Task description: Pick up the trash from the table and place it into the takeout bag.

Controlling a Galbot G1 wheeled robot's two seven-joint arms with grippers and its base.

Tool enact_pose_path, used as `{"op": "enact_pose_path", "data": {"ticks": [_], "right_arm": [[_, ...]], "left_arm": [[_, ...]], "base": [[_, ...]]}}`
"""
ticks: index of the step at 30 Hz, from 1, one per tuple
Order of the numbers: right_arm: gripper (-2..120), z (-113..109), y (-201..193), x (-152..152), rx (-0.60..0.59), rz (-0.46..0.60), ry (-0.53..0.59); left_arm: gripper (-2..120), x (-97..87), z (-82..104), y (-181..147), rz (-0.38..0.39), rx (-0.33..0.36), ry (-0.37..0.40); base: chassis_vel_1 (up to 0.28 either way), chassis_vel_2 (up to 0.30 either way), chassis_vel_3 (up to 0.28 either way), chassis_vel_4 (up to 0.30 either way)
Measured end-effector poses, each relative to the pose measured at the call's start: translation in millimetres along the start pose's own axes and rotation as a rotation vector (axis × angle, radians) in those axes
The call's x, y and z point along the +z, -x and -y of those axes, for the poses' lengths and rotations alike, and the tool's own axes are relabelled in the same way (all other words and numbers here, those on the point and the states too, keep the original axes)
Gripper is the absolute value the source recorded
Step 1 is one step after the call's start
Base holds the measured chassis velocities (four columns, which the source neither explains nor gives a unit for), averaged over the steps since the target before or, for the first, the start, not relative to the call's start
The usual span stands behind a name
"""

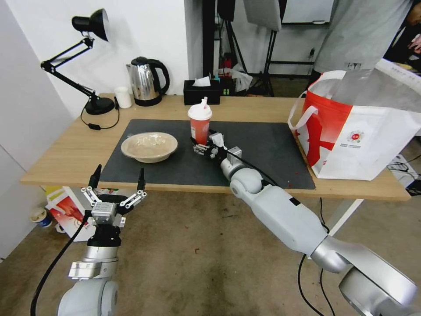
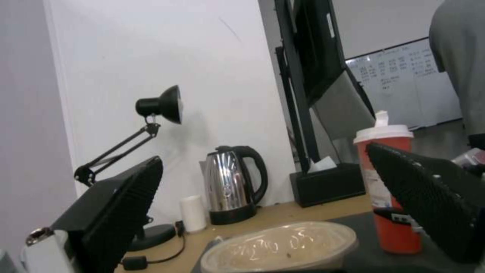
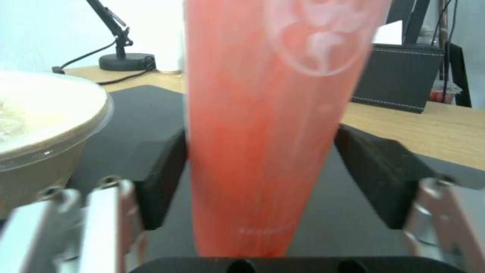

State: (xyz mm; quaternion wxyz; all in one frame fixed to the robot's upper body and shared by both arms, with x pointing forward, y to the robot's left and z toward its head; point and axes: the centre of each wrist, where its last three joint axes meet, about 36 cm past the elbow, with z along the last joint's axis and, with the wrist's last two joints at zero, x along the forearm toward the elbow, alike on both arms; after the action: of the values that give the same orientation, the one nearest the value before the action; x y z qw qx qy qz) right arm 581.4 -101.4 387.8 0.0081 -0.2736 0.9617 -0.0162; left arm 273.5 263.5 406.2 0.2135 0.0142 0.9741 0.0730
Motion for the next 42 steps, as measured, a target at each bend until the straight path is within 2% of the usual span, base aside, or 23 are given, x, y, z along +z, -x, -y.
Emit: {"op": "enact_pose_path", "data": {"ticks": [1, 2, 8, 18, 22, 32, 42], "right_arm": [[65, 0, 0, 0, -0.002, 0.0, 0.0], [65, 0, 0, 0, -0.002, 0.0, 0.0], [43, 7, -4, 2, -0.005, -0.002, -0.002], [22, 10, -7, 4, -0.008, -0.001, -0.003], [11, 12, -9, 4, -0.009, 0.0, -0.006], [7, 22, -19, -1, -0.009, 0.002, -0.024], [7, 38, -44, -29, -0.015, 0.026, -0.039]], "left_arm": [[100, 0.1, 0.0, 0, 0.001, 0.0, 0.0], [100, 0.1, 0.0, 0, 0.001, 0.0, 0.0], [100, 1.8, 1.1, 2, 0.002, 0.001, -0.004], [100, 4.0, 1.0, 3, 0.002, 0.0, -0.005], [100, 4.8, 1.3, 4, 0.003, 0.0, -0.006], [100, 5.2, 0.9, 5, 0.003, -0.001, -0.006], [100, 4.9, 2.7, 7, 0.008, 0.002, -0.011]], "base": [[0.0, 0.0, 0.0, 0.0], [0.0, 0.0, 0.0, 0.0], [0.0, 0.0, 0.0, 0.0], [0.0, 0.0, 0.0, 0.0], [0.0, 0.0, 0.0, 0.0], [0.0, 0.0, 0.0, 0.0], [0.0, 0.0, 0.0, 0.0]]}}
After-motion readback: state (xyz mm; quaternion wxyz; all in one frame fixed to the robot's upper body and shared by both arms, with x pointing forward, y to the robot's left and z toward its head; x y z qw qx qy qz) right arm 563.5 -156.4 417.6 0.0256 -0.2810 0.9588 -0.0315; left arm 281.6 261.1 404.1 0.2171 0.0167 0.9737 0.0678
